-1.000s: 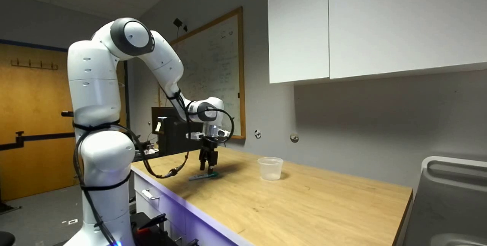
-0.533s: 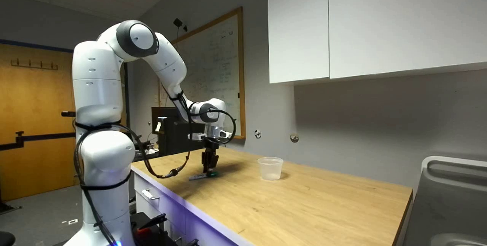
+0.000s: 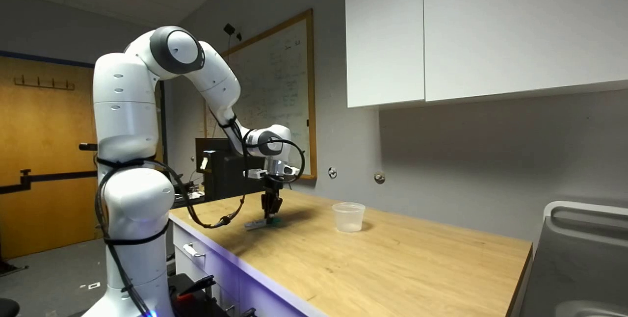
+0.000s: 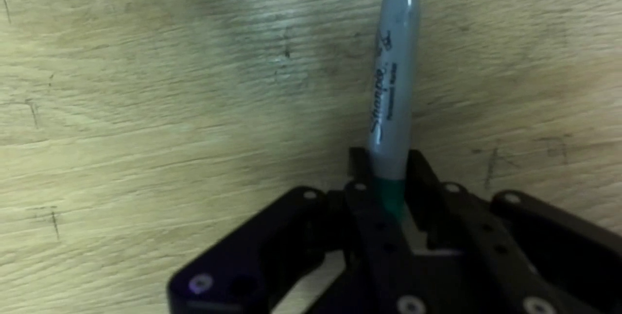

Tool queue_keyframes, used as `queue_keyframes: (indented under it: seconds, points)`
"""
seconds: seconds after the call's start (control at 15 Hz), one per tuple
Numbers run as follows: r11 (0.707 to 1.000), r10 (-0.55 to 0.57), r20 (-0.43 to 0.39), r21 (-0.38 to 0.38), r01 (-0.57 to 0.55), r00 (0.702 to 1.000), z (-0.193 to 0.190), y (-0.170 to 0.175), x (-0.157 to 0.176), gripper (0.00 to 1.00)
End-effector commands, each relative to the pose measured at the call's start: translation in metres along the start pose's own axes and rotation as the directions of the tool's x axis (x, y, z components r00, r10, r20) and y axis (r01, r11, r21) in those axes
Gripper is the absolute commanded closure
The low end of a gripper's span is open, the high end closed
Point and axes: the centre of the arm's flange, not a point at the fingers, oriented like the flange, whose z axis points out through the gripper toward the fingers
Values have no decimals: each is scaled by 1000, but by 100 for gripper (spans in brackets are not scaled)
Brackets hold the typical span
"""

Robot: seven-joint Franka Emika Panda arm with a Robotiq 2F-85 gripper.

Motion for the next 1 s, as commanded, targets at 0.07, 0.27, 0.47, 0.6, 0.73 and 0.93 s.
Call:
queue_keyframes:
  seconds: [0.07, 0.27, 0.47, 0.6, 0.73, 0.93]
  points:
    - [997, -14, -115, -77, 5, 993, -53, -14, -16, 92]
    - [989, -38, -236, -146, 3, 971, -92, -20, -21, 92]
    - [979, -80, -350, -202, 8, 933, -130, -20, -20, 92]
    - [975, -86, -404, -221, -6, 911, -152, -13, -18, 92]
    - [974, -77, -439, -226, -27, 895, -171, -1, -14, 93]
    - [974, -34, -475, -215, -78, 879, -193, 28, -1, 93]
